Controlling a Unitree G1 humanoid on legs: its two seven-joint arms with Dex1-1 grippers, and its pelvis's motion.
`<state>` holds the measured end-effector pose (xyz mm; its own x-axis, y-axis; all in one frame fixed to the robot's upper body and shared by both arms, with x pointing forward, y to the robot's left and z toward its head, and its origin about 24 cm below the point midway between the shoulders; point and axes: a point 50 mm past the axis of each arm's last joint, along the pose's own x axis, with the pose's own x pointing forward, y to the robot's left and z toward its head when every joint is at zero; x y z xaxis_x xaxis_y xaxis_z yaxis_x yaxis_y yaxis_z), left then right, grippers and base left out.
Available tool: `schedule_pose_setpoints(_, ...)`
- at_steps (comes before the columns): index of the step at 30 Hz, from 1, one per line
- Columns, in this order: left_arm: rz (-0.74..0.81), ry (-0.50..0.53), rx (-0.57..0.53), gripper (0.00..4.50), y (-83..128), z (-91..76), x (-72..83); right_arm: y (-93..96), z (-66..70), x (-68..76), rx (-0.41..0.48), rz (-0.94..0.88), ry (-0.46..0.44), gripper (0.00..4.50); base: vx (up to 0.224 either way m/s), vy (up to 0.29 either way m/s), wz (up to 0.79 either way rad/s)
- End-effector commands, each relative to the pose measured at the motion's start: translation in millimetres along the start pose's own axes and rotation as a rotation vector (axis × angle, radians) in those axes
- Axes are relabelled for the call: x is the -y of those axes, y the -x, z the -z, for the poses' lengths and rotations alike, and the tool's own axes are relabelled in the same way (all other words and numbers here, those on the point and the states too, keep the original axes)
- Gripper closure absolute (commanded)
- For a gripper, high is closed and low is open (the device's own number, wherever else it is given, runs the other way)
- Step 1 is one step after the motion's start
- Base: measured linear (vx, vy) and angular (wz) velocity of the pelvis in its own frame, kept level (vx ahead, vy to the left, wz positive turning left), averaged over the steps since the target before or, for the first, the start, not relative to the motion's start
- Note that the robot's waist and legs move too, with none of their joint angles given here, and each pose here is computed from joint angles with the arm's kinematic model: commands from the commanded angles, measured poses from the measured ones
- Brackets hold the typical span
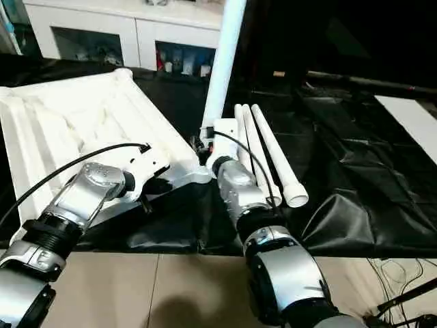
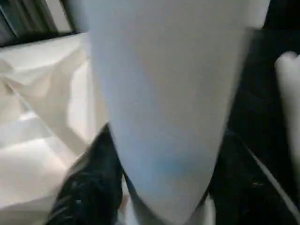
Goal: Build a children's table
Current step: Insert table leg to table base
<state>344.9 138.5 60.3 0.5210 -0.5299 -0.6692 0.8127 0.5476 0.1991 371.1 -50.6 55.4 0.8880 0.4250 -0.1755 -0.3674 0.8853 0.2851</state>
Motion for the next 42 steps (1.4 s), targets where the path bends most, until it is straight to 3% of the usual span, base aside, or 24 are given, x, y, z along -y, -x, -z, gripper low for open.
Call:
schedule_pose_setpoints(1,-0.024,-0.034,-0.042,4.5,-1,7.4,0.4,6.4,30.8,-1.6,-0.117,-0.037,-0.069,1.75,0.0,0.0,0.0)
schedule_pose_setpoints(7,-0.013,-0.07,-0.002,4.5,3,4.7,-1.8,3.2,13.2,-6.3,-0.059,-0.156,-0.055,1.21,0.0,0.0,0.0)
schedule_pose_setpoints(9,0.02,-0.096,0.015,4.5,6,6.3,-1.4,4.3,0.0,-5.9,-0.012,-0.249,-0.067,1.21,0.0,0.0,0.0)
schedule_pose_setpoints(10,0.02,-0.096,0.015,4.5,6,6.3,-1.4,4.3,0.0,-5.9,-0.012,-0.249,-0.067,1.21,0.0,0.0,0.0)
schedule_pose_setpoints(13,0.062,-0.11,0.036,4.5,11,10.5,-0.9,11.6,-14.6,-0.9,0.047,-0.379,-0.023,1.21,0.0,0.0,0.0)
schedule_pose_setpoints(17,0.115,-0.144,0.094,4.5,17,12.3,1.3,25.8,-19.3,5.9,0.06,-0.491,0.066,1.21,0.0,0.0,0.0)
schedule_pose_setpoints(19,0.149,-0.142,0.123,4.5,19,12.9,3.0,33.4,-18.3,8.6,0.05,-0.541,0.104,1.21,0.0,0.0,0.0)
schedule_pose_setpoints(21,0.234,-0.172,0.165,4.5,27,14.7,6.6,51.9,-7.3,16.1,-0.012,-0.643,0.23,1.21,0.0,0.0,0.0)
schedule_pose_setpoints(24,0.321,-0.188,0.177,4.5,33,16.0,10.9,62.7,5.1,21.1,-0.064,-0.703,0.328,1.21,0.0,0.0,0.0)
schedule_pose_setpoints(29,0.373,-0.219,0.157,4.5,37,17.8,13.6,65.1,12.1,22.4,-0.086,-0.709,0.405,1.21,0.0,0.0,0.0)
schedule_pose_setpoints(33,0.378,-0.219,0.16,4.5,37,17.9,13.7,63.9,12.4,23.3,-0.093,-0.681,0.369,1.21,0.0,0.0,0.0)
schedule_pose_setpoints(42,0.389,-0.221,0.161,4.5,40,22.6,13.6,63.6,7.2,24.3,-0.019,-0.624,0.239,1.86,0.0,0.0,0.0)
